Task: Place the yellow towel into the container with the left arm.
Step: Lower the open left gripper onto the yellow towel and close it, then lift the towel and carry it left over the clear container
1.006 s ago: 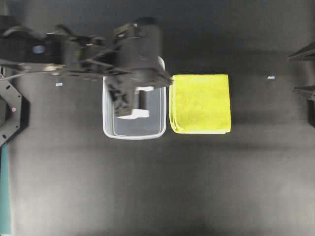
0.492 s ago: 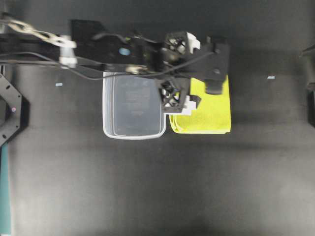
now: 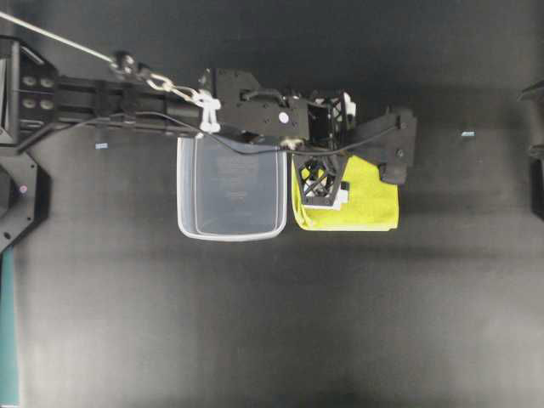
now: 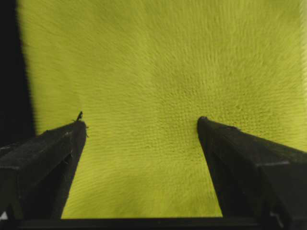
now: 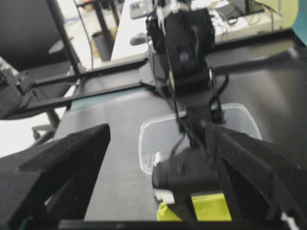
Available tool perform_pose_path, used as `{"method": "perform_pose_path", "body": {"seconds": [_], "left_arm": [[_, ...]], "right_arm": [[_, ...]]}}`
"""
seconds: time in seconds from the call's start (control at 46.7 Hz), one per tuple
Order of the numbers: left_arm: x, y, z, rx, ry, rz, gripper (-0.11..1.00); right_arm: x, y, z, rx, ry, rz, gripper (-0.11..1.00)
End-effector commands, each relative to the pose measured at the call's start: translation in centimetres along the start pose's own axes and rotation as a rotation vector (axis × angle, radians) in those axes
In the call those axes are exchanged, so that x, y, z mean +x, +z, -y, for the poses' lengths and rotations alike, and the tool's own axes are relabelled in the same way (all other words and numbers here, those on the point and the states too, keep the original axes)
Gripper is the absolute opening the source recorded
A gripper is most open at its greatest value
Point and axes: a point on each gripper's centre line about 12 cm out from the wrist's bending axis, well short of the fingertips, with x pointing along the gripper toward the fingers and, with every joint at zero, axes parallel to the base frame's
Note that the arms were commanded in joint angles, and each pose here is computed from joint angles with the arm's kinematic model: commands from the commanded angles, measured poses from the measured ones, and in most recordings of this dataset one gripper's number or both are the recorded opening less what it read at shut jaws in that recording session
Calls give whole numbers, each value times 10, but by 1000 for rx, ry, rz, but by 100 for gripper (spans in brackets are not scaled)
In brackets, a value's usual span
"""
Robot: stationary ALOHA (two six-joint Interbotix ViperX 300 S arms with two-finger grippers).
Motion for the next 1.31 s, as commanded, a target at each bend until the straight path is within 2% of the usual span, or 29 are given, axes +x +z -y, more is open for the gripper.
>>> {"method": "perform_pose_path", "body": {"seconds": [0.0, 0.214, 0.428, 0.535, 0.728, 0.771, 0.942, 1.049, 1.177, 1.284], "left_arm": [[4, 1, 1, 7, 1, 2, 90], [5, 2, 1, 5, 2, 3, 90], [7, 2, 14, 28, -11, -6, 86], [4, 5, 21, 49, -15, 3, 66], [-10, 18, 26, 63, -13, 44, 11], [-21, 26, 24, 64, -8, 72, 6], [-81, 58, 15, 58, 19, 198, 6], [-125, 66, 7, 47, 32, 227, 6], [-181, 56, -1, 29, 34, 191, 6], [-216, 36, 0, 25, 23, 120, 6]], "right_arm": [[0, 8, -1, -3, -1, 22, 78], [-1, 8, 0, -4, -6, 26, 78], [-1, 9, 2, -3, -22, 31, 78], [-1, 9, 3, -4, -24, 33, 77], [-2, 16, 3, -5, -27, 82, 77], [-2, 18, 3, -7, -24, 104, 77], [-5, 29, 1, -11, -12, 178, 77], [-6, 29, 1, -11, -12, 178, 77], [-6, 29, 1, -11, -12, 178, 77], [-5, 29, 1, -13, -12, 180, 77]]}}
